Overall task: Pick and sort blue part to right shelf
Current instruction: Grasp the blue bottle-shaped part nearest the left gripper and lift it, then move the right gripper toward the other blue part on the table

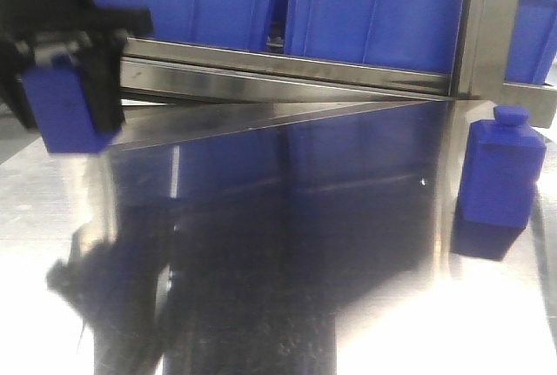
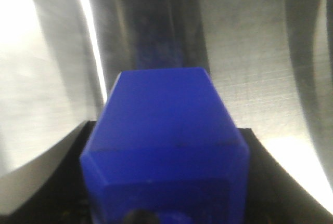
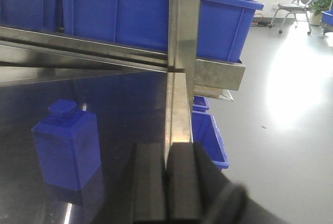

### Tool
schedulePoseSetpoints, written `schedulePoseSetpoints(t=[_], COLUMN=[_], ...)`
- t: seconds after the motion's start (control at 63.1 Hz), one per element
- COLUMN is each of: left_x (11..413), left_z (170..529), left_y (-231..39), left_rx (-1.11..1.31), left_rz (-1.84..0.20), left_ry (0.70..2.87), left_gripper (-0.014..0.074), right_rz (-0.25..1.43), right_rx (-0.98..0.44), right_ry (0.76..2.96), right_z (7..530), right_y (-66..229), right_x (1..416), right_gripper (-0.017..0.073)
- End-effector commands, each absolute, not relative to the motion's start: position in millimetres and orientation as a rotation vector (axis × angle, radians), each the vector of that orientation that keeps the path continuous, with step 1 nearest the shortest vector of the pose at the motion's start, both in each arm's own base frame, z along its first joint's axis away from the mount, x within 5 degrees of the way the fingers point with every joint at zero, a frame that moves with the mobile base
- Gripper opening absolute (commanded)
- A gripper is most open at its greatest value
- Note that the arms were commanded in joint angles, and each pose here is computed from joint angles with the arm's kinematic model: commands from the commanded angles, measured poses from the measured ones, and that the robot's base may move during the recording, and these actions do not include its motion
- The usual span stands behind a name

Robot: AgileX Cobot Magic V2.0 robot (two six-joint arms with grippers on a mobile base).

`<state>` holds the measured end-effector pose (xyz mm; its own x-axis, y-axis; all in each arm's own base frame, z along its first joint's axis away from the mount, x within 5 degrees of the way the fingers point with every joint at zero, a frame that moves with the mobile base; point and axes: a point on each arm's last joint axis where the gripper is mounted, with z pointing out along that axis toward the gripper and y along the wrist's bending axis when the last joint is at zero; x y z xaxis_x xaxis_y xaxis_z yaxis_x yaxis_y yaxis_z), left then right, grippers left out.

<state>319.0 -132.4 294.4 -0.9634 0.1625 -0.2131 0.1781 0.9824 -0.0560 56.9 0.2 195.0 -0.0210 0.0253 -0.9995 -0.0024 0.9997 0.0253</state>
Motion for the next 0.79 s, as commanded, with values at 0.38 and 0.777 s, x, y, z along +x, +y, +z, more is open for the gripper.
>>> schedulePoseSetpoints(t=[0.38, 0.777], left_x=[198, 111], left_z=[415, 404], left_y=[-77, -42], left_rx=[0.278, 0.262], left_rz=[-0.228, -0.295], left_ry=[2.155, 1.795], left_gripper=[0.0251, 0.0251], right_rz=[0.105, 0.189], right_rx=[0.096, 0.127], right_ry=[1.476, 1.556], right_z=[212, 277], right_y=[0, 4], right_x=[54, 53], right_gripper=[0.0043, 0.0043])
